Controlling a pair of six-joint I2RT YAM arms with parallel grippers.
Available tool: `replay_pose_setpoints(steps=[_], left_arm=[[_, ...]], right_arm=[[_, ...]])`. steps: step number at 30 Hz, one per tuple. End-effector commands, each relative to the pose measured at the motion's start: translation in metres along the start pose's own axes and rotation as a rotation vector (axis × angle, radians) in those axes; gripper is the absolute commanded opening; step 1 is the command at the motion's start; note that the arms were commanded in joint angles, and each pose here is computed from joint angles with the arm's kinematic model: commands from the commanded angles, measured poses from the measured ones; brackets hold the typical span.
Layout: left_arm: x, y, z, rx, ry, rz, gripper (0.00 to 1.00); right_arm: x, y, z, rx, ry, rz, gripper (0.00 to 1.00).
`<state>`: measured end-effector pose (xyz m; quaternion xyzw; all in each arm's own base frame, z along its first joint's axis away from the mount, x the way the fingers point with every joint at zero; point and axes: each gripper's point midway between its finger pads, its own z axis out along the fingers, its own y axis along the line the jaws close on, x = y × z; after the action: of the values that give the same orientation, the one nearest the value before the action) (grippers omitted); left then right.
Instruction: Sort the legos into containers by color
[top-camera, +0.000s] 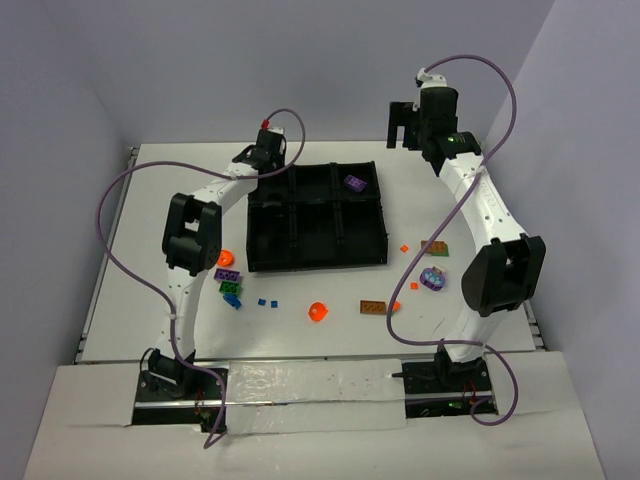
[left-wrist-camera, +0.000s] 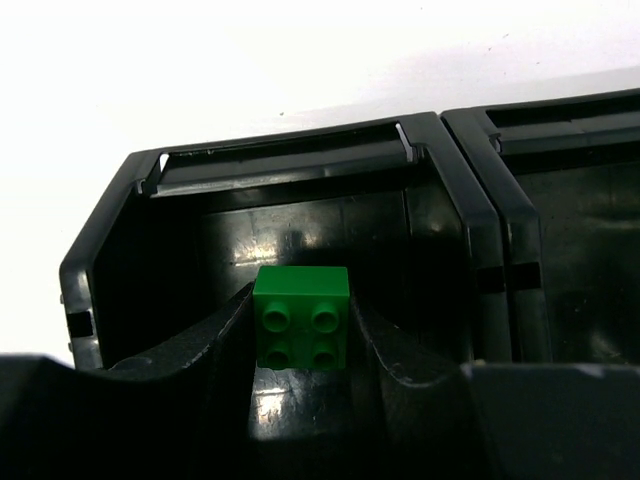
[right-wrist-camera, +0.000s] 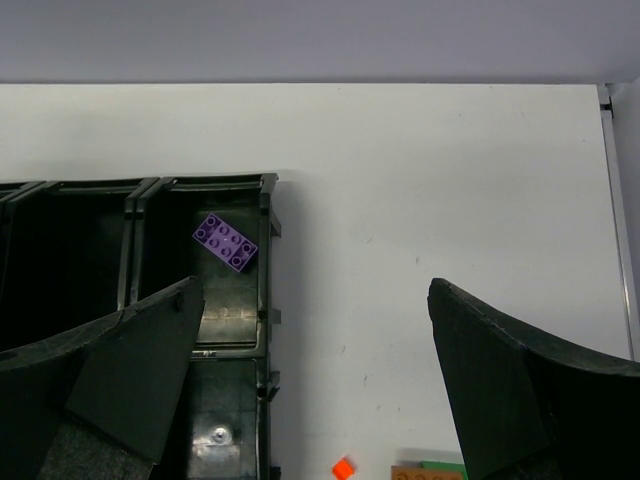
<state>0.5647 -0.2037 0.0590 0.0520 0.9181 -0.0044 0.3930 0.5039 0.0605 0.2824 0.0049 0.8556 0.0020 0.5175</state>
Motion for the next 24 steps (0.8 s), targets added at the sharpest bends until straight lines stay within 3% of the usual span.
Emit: replay_pose_setpoints(steps=[1,8,15,24], left_arm=[[-0.038,-0.004,-0.010,0.003,-0.096,0.001,0.46],[-0.058,-0.003,-0.019,-0.002,-0.138,0.007,0.54],[-0.076,0.001,-0.030,-0.014,-0.180,0.013,0.52],[-0.148,0.008,-0.125,0.048,-0.381,0.006,0.49]], right_arm=[[-0.018,-0.007,-0.018,0.012,-0.058,0.008,1.00],[-0.018,-0.005,-0.017,0.003,-0.057,0.011,1.00],[-0.020,-0.002,-0.015,-0.009,-0.063,0.016,1.00],[-0.016,0.007,-0.018,-0.070,-0.067,0.000,1.00]])
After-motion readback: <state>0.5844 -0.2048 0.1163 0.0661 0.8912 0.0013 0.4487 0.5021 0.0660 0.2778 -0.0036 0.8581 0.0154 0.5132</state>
